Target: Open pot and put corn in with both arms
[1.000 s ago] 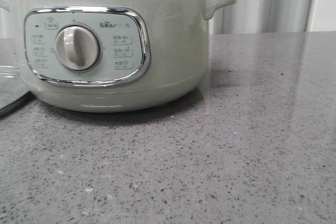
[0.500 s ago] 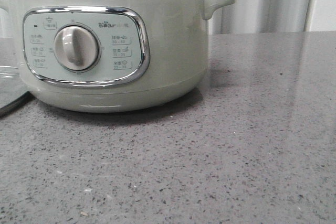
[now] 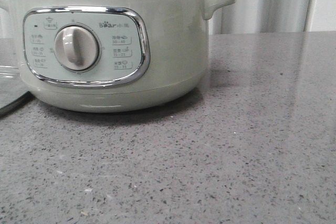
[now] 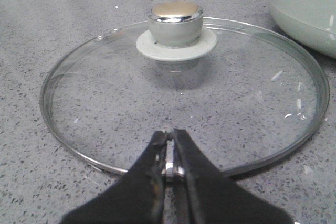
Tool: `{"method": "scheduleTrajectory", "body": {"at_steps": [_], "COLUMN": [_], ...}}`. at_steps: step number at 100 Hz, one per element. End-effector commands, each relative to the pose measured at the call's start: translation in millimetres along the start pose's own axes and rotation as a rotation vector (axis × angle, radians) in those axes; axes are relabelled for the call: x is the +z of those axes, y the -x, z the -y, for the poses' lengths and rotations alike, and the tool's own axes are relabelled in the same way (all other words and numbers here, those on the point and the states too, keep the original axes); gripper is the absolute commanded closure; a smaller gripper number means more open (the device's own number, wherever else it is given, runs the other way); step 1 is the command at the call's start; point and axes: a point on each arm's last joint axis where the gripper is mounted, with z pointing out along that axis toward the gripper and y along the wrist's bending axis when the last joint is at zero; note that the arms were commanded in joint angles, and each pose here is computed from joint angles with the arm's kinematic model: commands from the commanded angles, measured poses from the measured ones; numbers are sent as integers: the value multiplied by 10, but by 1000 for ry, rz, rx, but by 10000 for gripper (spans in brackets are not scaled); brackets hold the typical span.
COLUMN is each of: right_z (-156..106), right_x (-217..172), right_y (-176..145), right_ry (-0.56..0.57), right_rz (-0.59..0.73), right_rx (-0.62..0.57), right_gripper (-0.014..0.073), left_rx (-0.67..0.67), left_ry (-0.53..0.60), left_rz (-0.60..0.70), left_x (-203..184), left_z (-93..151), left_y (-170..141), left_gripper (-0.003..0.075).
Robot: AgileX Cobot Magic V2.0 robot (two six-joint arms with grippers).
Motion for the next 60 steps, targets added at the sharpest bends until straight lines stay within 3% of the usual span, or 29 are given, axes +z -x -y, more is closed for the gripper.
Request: {"method": "scheduleTrajectory", "body": {"at_steps": [1, 41, 60], "right_z": [13, 5, 32], "right_x": [4, 3, -19], "right_y": [161, 141, -65], "right_ry": [-8, -9, -133], "right_rz": [100, 148, 267], "right_rx": [-19, -25, -31], "right_gripper": [669, 669, 669], "left_rx": [-13, -13, -13], "left_ry": [0, 0, 0], "left_rz": [63, 63, 63], "left_x": [-18, -18, -18], "left_z": [1, 1, 1], "left_y": [26, 26, 26], "left_gripper": [741, 741, 741]}}
